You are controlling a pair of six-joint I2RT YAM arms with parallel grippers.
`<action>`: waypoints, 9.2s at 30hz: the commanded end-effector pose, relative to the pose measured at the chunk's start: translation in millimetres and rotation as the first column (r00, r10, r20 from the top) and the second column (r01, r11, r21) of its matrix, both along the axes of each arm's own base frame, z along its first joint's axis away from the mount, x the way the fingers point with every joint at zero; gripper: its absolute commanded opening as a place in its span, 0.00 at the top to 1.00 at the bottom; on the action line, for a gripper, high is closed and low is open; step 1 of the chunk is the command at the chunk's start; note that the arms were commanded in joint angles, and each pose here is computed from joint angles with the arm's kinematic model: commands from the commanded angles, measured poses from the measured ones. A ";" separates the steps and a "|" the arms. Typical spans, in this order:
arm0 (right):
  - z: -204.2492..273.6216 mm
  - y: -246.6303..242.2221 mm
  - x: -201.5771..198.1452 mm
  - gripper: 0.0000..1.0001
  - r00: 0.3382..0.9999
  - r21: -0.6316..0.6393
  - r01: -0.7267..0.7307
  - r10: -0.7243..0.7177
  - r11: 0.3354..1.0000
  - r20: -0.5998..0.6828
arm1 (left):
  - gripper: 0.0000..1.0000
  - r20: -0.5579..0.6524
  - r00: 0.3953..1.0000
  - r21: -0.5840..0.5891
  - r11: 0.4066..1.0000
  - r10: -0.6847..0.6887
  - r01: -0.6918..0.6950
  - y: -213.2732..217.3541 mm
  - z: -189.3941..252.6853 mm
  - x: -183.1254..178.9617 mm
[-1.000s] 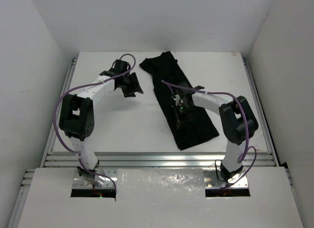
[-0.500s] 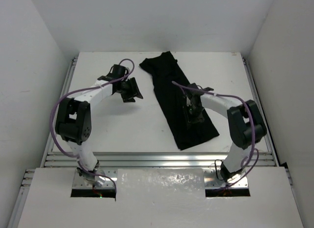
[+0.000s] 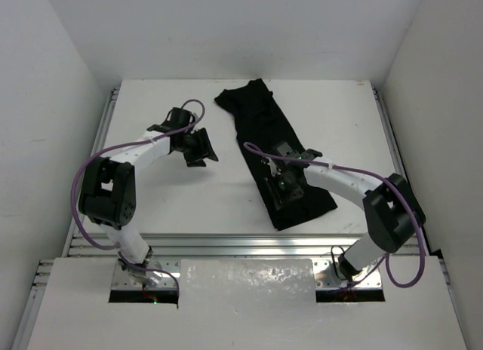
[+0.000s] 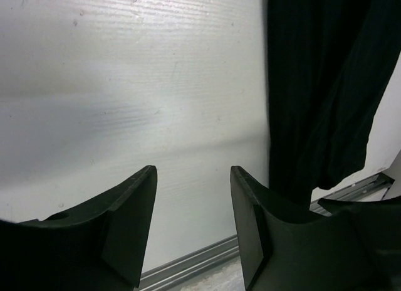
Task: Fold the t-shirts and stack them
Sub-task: Fold the tshirt
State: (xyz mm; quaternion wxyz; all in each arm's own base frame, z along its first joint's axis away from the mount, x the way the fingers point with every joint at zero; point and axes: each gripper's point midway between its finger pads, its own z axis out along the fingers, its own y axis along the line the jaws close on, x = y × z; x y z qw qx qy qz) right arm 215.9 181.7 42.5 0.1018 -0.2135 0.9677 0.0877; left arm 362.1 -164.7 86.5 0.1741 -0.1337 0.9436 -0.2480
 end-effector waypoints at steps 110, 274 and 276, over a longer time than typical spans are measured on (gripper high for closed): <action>2.5 26.3 -2.9 0.01 0.944 0.302 0.327 -0.292 0.896 -0.157 | 0.81 -0.315 0.944 0.126 0.981 -0.102 0.148 -37.6 -88.5 -205.1; -3.1 26.1 357.3 1.00 0.940 0.861 0.295 -0.286 0.415 -0.184 | 1.00 0.182 0.980 -0.155 0.982 -0.083 0.112 -121.1 -27.5 131.6; 44.8 28.6 357.3 1.00 0.963 0.902 0.180 -0.257 0.392 -0.080 | 1.00 0.174 0.980 -0.134 0.983 -0.100 0.124 -119.0 -39.4 140.4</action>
